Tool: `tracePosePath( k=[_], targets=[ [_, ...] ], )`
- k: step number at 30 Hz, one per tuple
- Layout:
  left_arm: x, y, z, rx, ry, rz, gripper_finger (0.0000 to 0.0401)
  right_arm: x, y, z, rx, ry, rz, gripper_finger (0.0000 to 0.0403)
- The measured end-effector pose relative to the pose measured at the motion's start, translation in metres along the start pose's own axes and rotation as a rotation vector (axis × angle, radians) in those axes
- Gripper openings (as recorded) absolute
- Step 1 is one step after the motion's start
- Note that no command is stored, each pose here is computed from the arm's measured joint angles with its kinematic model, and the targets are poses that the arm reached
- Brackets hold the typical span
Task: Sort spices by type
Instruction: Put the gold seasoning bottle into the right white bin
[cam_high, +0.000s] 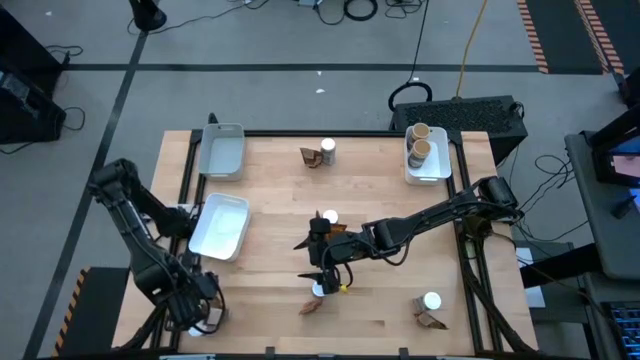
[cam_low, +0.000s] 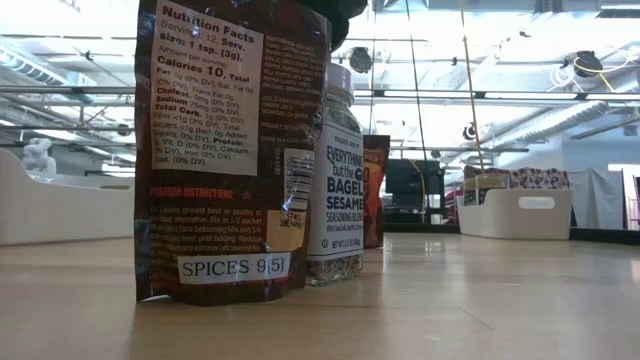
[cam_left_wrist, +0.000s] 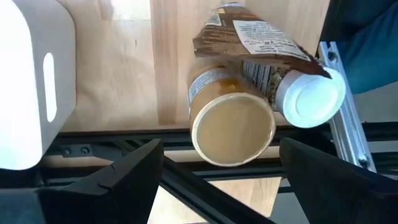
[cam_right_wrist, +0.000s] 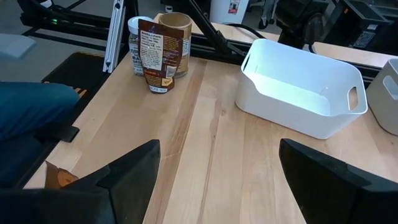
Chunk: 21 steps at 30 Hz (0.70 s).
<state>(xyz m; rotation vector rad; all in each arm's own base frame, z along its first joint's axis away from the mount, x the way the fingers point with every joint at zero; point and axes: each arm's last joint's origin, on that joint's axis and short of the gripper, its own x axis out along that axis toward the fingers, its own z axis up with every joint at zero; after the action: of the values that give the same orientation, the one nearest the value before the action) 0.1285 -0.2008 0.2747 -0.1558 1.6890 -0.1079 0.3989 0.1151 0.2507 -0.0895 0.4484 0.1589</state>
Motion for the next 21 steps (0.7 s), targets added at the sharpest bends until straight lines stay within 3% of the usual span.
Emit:
tracePosePath(
  k=[21],
  targets=[
    [0.027, -0.020, 0.001, 0.053, 0.024, 0.075, 0.0322, 0.000, 0.000, 0.000, 0.009, 0.001, 0.000, 0.0313]
  ],
)
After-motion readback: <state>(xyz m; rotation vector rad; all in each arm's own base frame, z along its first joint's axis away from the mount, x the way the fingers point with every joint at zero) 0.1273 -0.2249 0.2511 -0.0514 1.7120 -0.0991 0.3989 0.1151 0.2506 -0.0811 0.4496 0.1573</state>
